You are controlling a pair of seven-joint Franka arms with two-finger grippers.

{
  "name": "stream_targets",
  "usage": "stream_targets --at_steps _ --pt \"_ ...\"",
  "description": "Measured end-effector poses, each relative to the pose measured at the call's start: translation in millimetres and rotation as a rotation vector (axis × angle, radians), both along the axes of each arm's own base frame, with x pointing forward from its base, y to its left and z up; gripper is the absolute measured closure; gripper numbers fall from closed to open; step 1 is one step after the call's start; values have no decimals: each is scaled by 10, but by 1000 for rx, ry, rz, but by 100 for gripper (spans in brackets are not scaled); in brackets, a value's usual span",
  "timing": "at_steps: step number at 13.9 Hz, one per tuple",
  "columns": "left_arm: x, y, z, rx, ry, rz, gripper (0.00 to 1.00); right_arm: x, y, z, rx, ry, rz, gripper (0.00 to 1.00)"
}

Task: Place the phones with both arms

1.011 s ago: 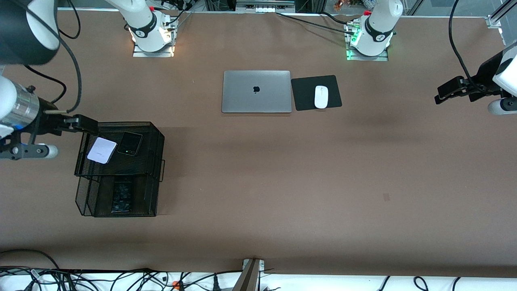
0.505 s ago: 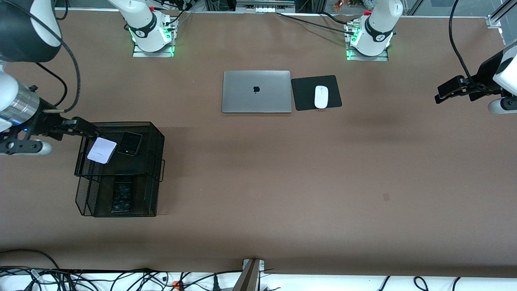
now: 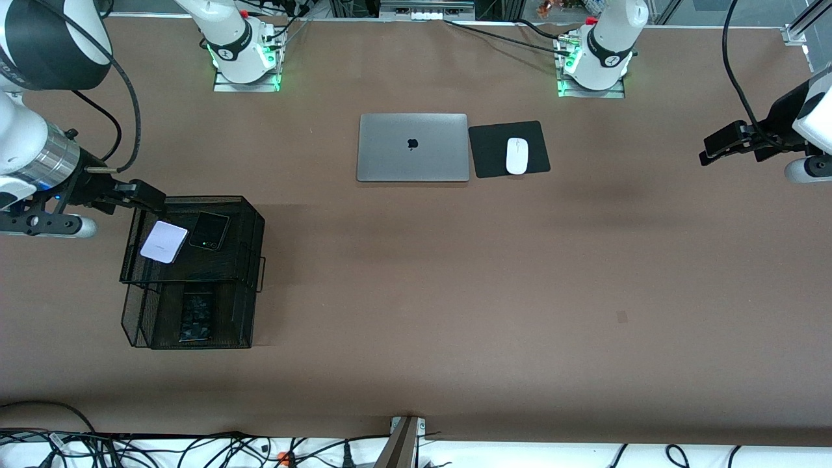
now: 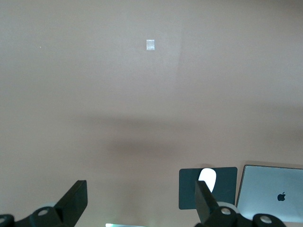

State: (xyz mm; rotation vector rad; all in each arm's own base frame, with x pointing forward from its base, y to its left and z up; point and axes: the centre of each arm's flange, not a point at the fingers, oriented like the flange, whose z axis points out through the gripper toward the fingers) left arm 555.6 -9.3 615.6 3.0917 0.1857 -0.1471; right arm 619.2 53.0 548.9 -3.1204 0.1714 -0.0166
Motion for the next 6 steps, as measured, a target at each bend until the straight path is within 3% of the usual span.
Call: stream_targets --at_steps 6 --pt "-5 -2 5 0 1 0 0 12 -158 -80 -3 15 -94 0"
